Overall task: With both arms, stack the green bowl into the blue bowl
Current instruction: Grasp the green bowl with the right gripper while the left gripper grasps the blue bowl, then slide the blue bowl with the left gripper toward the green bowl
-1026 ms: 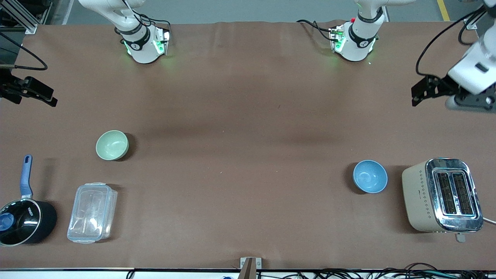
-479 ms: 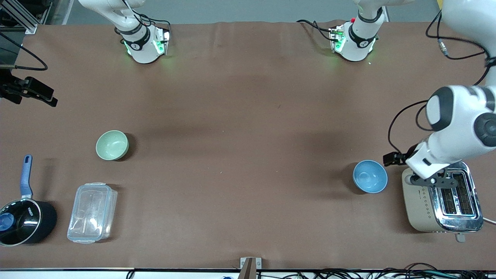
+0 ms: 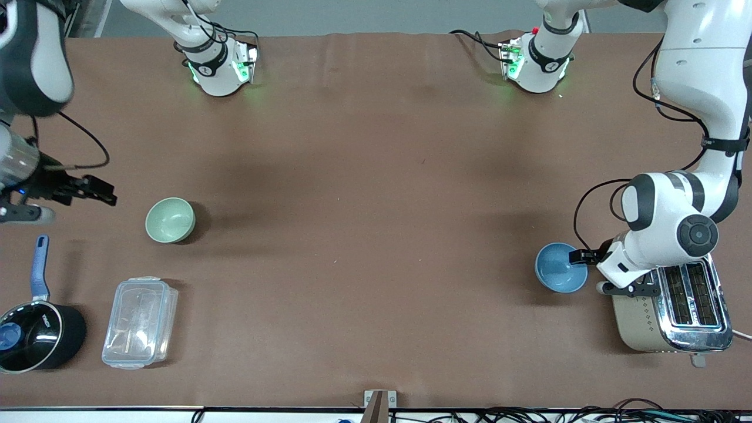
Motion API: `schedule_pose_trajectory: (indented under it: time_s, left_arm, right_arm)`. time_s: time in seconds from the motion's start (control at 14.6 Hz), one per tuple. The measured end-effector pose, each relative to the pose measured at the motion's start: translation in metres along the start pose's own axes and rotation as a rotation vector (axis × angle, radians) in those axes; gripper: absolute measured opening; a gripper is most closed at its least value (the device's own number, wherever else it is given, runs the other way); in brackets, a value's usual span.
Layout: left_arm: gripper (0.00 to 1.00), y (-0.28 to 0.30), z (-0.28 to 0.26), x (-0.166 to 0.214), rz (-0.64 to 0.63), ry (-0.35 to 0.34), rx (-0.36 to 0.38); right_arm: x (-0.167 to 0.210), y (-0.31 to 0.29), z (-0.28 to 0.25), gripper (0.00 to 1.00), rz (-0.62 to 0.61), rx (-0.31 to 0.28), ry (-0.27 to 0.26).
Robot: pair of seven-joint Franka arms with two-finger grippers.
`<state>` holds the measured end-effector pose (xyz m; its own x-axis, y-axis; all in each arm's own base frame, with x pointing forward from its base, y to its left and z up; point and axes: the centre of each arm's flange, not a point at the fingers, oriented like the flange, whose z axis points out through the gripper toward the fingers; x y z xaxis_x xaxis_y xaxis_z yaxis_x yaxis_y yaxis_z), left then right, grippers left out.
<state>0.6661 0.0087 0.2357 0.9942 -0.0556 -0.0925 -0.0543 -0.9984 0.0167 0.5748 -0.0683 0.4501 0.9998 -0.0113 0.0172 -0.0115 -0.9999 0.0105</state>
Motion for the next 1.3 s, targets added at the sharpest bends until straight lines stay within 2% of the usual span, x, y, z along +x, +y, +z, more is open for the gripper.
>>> schedule_pose_trajectory:
  time_s: [0.21, 0.48, 0.55, 0.62, 0.82, 1.09, 1.23, 1.3]
  left_arm:
    - [0.59, 0.002, 0.02, 0.0, 0.002, -0.025, -0.005]
    - [0.19, 0.006, 0.03, 0.003, -0.014, -0.031, -0.025]
    - [0.11, 0.008, 0.027, 0.005, -0.029, -0.024, -0.048]
    - [0.06, 0.013, 0.02, 0.007, -0.04, -0.014, -0.072]
    - [0.06, 0.07, -0.001, 0.009, -0.068, -0.021, -0.161]
    - [0.06, 0.211, -0.034, -0.014, -0.21, -0.089, -0.254]
    - [0.06, 0.285, -0.039, -0.036, -0.268, -0.13, -0.269]
    - [0.06, 0.318, -0.039, -0.047, -0.28, -0.144, -0.266]
  right_arm:
    - [-0.026, 0.019, 0.086, 1.0, -0.023, -0.011, 0.063]
    - [-0.048, 0.035, 0.149, 1.0, -0.032, -0.016, 0.055]
    - [-0.049, 0.038, 0.159, 1.0, -0.03, -0.018, 0.056]
    - [-0.049, 0.041, 0.17, 1.0, -0.028, -0.019, 0.052]
    - [-0.052, 0.043, 0.21, 1.0, -0.027, -0.02, 0.033]
    - [-0.056, 0.042, 0.245, 0.95, -0.028, -0.02, 0.01]
    - [-0.058, 0.042, 0.25, 0.78, -0.028, -0.018, 0.0]
    - [-0.059, 0.041, 0.251, 0.64, -0.029, -0.017, -0.002]
